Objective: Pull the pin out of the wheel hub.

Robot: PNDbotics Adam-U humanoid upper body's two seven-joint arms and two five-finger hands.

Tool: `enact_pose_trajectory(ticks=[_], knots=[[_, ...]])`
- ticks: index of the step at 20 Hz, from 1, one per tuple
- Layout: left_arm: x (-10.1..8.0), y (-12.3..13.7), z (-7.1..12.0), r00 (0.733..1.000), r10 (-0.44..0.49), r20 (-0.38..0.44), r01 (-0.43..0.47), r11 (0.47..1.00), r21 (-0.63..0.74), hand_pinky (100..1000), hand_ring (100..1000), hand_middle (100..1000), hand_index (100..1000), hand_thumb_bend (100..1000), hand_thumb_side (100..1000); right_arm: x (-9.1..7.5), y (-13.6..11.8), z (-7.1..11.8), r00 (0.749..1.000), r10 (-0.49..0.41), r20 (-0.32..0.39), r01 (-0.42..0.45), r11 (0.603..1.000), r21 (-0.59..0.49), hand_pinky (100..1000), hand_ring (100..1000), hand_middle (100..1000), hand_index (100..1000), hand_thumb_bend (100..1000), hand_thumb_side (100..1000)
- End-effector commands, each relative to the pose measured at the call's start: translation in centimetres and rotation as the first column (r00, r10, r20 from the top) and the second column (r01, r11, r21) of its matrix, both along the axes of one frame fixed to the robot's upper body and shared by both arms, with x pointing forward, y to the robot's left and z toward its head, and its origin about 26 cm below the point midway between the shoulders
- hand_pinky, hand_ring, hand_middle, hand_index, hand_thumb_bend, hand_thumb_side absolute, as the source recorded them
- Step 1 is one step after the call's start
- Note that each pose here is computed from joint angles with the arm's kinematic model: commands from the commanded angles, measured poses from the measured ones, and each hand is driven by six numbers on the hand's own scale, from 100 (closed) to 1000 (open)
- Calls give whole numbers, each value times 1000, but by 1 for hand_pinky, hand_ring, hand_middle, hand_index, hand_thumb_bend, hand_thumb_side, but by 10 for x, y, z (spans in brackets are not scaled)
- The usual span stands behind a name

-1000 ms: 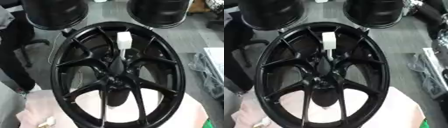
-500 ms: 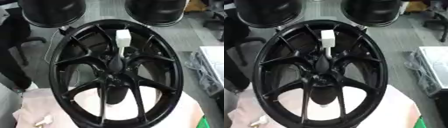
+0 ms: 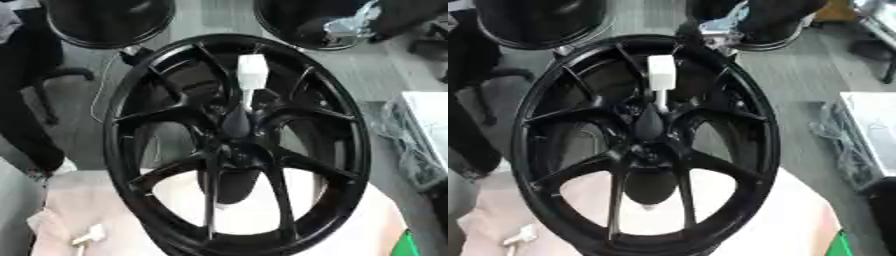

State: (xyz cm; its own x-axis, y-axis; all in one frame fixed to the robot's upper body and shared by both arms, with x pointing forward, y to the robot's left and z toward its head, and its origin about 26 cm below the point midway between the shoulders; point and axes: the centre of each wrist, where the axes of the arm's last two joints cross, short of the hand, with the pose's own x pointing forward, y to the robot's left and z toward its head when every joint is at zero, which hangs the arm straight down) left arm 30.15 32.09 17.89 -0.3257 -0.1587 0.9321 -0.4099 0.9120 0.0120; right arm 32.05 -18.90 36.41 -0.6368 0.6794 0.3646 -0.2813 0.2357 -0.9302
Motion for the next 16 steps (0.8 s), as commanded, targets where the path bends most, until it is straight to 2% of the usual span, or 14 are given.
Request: enact_pose_trajectory(ticks=[1, 6, 16], knots=[[-3, 5, 10, 1000, 6, 22, -6, 999, 31, 725, 733, 725, 810, 338, 741, 7, 10, 2, 999, 11, -36, -12, 999, -38, 844, 814, 775, 878, 606, 321], [-3, 5, 10, 1000, 8, 21, -9, 999, 31, 725, 732, 725, 810, 338, 740, 14, 25, 0, 998, 28, -56, -32, 997, -70, 846, 818, 779, 882, 559, 284], [-4, 6, 7, 1000, 12, 14, -13, 1000, 27, 725, 732, 726, 810, 338, 740, 24, 51, -11, 999, -15, -42, 11, 995, -95, 859, 839, 799, 892, 480, 192]])
